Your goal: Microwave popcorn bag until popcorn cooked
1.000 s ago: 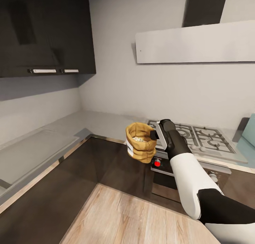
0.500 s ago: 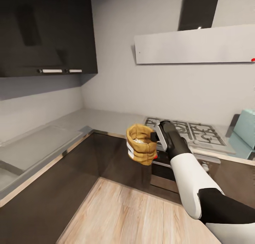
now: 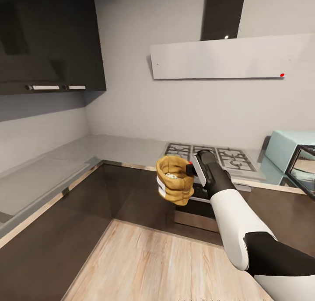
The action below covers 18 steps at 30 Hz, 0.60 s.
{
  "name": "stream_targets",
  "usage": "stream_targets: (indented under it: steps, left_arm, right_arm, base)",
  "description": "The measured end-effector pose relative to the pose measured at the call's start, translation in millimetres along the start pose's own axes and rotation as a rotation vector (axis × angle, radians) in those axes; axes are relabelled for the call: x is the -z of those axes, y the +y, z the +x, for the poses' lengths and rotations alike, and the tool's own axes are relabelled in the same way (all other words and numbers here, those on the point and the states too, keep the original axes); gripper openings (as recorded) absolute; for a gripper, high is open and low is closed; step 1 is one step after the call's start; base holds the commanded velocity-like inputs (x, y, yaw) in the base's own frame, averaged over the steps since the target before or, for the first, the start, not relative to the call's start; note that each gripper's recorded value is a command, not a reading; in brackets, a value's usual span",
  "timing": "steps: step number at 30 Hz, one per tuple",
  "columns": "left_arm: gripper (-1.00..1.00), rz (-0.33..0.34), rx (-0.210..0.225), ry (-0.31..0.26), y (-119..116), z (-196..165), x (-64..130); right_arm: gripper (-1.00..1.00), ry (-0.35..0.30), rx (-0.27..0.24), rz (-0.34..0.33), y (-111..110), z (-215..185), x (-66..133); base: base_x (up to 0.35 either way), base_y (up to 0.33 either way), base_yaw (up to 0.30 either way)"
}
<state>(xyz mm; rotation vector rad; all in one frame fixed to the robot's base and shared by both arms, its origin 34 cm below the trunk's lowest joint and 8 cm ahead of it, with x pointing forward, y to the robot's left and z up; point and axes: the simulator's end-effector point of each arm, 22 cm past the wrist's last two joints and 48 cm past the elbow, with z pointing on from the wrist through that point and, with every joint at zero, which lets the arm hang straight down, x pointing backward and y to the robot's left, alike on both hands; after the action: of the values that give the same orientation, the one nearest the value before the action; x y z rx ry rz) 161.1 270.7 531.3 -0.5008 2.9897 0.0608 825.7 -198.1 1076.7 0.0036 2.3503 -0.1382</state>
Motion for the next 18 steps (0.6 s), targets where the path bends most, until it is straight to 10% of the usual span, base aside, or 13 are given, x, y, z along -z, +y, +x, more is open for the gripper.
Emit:
stream_targets:
  steps: [18]
  left_arm:
    - [1.0,0.0,0.0,-0.001,0.1,0.1,0.0]
  right_arm:
    - [-1.0,0.013,0.002,-0.004,1.9,4.7,-2.8]
  base:
    - [0.0,0.0,-0.241]
